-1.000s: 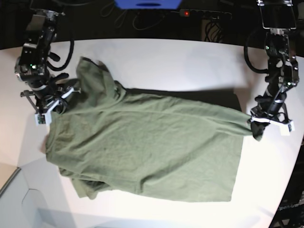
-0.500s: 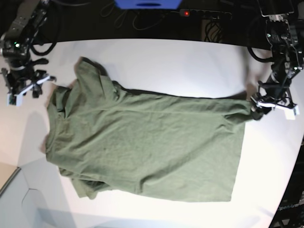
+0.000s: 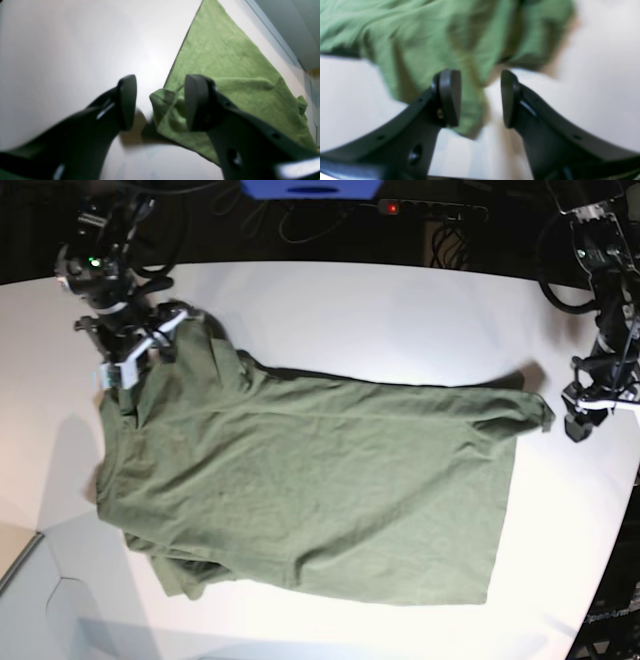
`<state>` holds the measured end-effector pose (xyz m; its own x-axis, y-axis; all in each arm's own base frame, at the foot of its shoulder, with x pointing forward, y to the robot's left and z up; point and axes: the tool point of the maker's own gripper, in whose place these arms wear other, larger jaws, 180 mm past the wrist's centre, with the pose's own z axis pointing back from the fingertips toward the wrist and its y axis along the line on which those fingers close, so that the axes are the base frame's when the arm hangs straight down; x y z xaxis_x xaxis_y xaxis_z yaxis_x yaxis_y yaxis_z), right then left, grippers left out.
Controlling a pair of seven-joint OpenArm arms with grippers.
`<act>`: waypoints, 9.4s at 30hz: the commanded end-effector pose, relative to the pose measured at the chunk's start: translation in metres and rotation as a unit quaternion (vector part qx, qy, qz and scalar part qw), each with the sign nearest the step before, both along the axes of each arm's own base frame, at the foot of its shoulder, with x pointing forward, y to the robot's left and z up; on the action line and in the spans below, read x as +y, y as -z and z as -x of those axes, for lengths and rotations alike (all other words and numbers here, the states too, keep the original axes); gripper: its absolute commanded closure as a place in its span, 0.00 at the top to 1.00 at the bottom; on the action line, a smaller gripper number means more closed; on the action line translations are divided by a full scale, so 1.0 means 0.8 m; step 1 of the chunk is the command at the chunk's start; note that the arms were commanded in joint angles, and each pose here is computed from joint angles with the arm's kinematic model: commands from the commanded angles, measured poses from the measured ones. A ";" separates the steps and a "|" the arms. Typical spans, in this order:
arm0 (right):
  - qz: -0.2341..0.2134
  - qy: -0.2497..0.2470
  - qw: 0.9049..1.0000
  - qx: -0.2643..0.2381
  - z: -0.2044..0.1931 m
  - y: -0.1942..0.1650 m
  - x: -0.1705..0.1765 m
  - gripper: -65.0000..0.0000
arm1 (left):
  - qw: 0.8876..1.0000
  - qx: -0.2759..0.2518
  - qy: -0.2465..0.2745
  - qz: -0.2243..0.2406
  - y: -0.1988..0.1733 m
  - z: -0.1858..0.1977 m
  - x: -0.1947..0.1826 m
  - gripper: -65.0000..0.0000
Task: Layout the t-shirt on the table in an organized manner, then fold the t-shirt properly
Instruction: 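Release the shirt and move the right gripper to the collar corner, then grasp the shirt edges with both grippers and pull them apart, then regrasp the shirt edges with both grippers and stretch the shirt flat, then adjust the shirt edge with both grippers, smoothing it outward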
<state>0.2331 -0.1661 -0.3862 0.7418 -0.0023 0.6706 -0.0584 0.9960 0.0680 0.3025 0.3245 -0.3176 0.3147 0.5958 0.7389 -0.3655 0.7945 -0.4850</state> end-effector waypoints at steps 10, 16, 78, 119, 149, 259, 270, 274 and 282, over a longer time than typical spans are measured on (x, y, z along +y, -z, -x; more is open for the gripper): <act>-0.041 -0.025 0.998 0.051 0.007 0.054 0.033 0.00 | 0.999 -0.024 -0.027 -0.021 -0.025 0.004 0.032 0.46; -0.032 -0.041 0.996 0.071 0.054 0.053 0.042 0.00 | 0.998 -0.033 -0.042 -0.025 -0.035 0.006 0.046 0.46; 0.083 -0.064 0.989 0.108 0.141 0.017 -0.043 0.00 | 0.992 0.038 0.096 0.076 0.062 -0.078 -0.117 0.46; 0.088 -0.060 0.992 0.068 0.102 0.002 -0.045 0.00 | 0.981 0.119 0.137 0.061 0.072 0.065 -0.138 0.46; 0.127 0.020 0.992 0.014 0.058 -0.035 -0.114 0.00 | 0.981 0.189 0.030 0.000 0.111 0.064 0.015 0.46; 0.130 -0.039 0.988 -0.076 -0.084 -0.054 -0.119 0.00 | 0.985 0.162 0.065 -0.008 0.067 0.100 -0.042 0.46; 0.113 -0.038 0.991 -0.055 -0.062 -0.033 -0.105 0.00 | 0.966 0.241 0.078 0.056 0.148 0.115 -0.068 0.46; 0.113 -0.039 0.992 -0.051 -0.059 -0.031 -0.105 0.00 | 0.964 0.249 0.085 0.035 0.154 0.100 -0.069 0.46; 0.121 -0.021 0.991 -0.048 -0.051 -0.033 -0.124 0.00 | 0.965 0.247 0.065 -0.056 0.142 0.091 -0.026 0.46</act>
